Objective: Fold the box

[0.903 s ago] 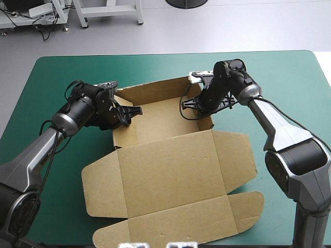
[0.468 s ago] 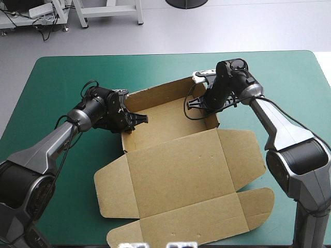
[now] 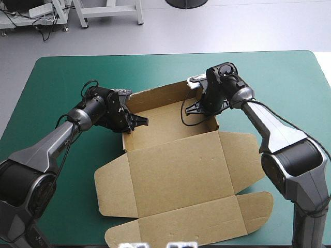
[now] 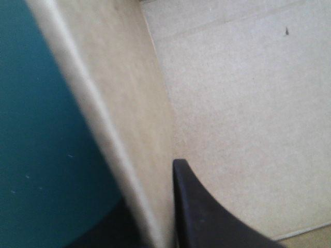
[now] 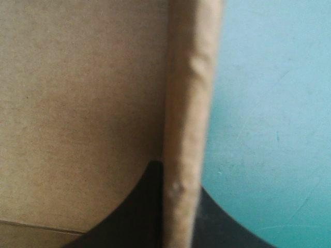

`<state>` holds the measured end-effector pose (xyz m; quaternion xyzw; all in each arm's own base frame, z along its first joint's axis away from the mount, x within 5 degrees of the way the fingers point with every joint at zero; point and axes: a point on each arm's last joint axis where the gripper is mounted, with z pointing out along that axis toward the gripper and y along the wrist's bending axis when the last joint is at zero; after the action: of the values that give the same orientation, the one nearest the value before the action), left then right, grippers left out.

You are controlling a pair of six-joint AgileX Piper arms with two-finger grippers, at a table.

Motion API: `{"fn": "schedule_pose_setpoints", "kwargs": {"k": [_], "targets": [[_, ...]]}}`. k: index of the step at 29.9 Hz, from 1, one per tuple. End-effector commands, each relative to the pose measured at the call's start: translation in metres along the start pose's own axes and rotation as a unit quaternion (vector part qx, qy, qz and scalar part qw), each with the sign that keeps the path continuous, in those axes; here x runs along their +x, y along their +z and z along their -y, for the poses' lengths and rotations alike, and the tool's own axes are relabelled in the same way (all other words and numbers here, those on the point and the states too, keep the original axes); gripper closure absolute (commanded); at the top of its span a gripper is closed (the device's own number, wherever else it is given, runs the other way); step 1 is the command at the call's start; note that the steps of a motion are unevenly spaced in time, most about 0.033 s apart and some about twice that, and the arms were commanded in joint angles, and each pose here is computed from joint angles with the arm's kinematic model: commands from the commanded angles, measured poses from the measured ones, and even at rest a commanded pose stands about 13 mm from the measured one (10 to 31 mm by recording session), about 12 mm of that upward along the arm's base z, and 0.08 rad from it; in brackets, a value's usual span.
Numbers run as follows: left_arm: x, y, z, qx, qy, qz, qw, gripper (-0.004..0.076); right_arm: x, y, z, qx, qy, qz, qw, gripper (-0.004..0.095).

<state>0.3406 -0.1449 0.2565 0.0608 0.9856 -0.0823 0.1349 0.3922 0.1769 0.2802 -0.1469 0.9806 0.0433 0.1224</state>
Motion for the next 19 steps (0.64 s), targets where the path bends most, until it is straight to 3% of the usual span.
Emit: {"fn": "schedule_pose_setpoints", "kwargs": {"k": [1, 5, 12, 19], "targets": [[-0.008, -0.018, 0.014, 0.040, 0.011, 0.033, 0.999, 0.0715, 0.009, -0.018, -0.014, -0.051, 0.018, 0.002, 0.999, 0.0926], [-0.022, -0.024, 0.025, 0.068, 0.020, 0.030, 0.997, 0.0715, 0.018, -0.004, -0.020, -0.086, 0.035, -0.032, 0.995, 0.0926], [-0.032, -0.027, 0.032, 0.011, 0.076, 0.007, 0.997, 0.0715, 0.020, -0.001, -0.017, -0.069, 0.030, -0.035, 0.997, 0.0926], [-0.032, -0.018, 0.032, 0.004, 0.078, -0.005, 0.997, 0.0715, 0.019, -0.001, -0.018, -0.075, 0.050, -0.034, 0.995, 0.0926]]}}
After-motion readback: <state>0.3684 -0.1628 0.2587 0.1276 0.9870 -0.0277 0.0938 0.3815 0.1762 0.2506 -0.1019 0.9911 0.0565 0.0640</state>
